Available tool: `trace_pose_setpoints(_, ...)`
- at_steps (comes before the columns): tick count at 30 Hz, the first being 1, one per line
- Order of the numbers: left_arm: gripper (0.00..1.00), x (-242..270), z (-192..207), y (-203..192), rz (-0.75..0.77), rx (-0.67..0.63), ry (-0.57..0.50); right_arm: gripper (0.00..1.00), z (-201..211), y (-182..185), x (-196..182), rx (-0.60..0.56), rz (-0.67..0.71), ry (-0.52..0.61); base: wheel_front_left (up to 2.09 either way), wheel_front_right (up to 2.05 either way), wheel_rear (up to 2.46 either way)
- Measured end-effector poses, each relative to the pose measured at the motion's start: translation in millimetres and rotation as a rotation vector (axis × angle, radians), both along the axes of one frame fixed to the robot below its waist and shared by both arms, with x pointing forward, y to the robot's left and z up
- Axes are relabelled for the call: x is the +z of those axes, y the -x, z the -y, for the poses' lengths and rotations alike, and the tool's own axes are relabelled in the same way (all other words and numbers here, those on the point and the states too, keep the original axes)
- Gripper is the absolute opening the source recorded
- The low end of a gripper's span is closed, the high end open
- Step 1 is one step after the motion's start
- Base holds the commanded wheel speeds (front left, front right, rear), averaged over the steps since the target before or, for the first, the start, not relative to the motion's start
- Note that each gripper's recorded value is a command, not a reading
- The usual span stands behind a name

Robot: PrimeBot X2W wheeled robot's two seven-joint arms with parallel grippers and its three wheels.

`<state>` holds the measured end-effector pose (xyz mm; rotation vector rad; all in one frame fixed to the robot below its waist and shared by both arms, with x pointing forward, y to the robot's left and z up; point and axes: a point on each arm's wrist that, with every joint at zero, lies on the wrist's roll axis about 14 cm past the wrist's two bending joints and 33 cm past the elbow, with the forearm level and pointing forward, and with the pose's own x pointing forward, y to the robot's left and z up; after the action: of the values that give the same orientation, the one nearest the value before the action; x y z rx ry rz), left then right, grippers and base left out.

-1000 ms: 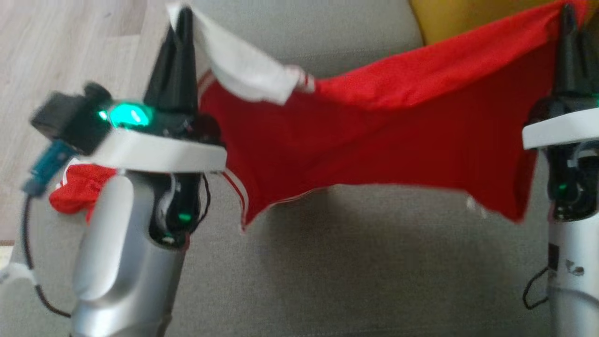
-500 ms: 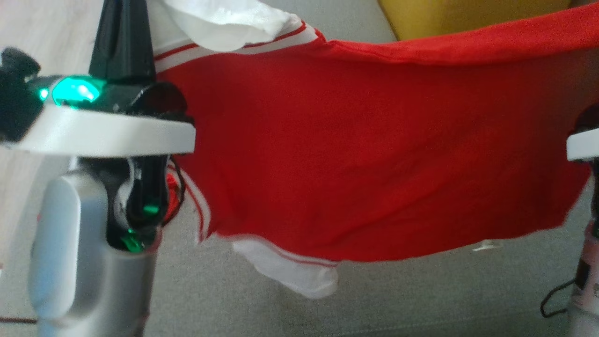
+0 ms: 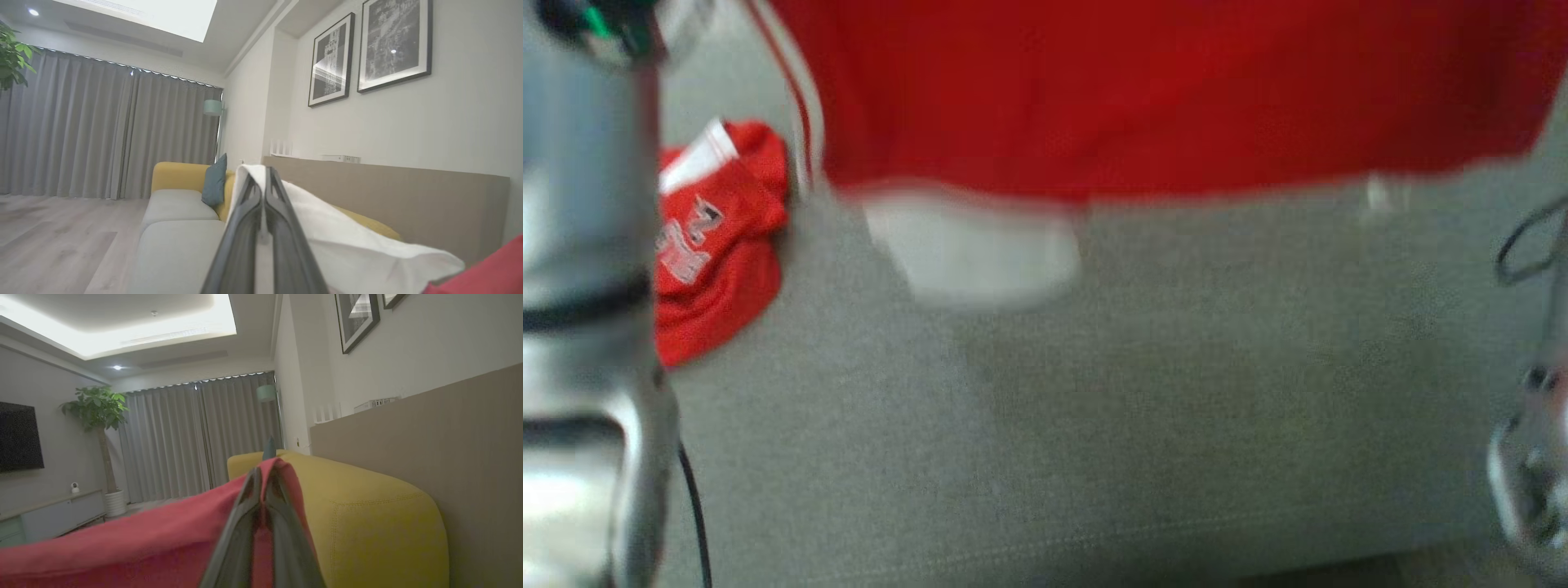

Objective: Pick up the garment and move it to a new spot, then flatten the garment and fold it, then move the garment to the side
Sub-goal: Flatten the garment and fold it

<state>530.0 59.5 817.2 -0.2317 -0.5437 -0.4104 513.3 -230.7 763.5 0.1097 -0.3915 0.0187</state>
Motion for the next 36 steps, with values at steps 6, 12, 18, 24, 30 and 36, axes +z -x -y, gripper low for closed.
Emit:
trace_pose_setpoints(6,0.00,-10,-15,-73,0.025,0.071,0.030,0.00,5,-79,-13,-0.021,0.014,0.027,0.00,0.00,0.00)
trace_pose_setpoints(12,0.00,-34,-20,-109,0.041,0.081,0.041,0.00,-13,-125,-9,0.026,0.139,0.022,0.00,0.00,0.00)
trace_pose_setpoints(18,0.00,-104,-17,-121,-0.076,0.069,-0.040,0.00,-29,-147,-124,0.074,-0.108,-0.036,0.00,0.00,0.00)
trace_pose_setpoints(24,0.00,-205,-17,-97,-0.289,0.048,-0.124,0.00,-29,-117,-226,0.082,-0.357,-0.087,0.00,0.00,0.00)
trace_pose_setpoints(30,0.00,-252,-33,-62,-0.398,0.061,-0.173,0.00,-18,-84,-257,0.080,-0.487,-0.065,0.00,0.00,0.00)
trace_pose_setpoints(36,0.00,-292,-40,-11,-0.486,0.042,-0.244,0.00,-8,-36,-292,0.091,-0.647,-0.011,0.00,0.00,0.00)
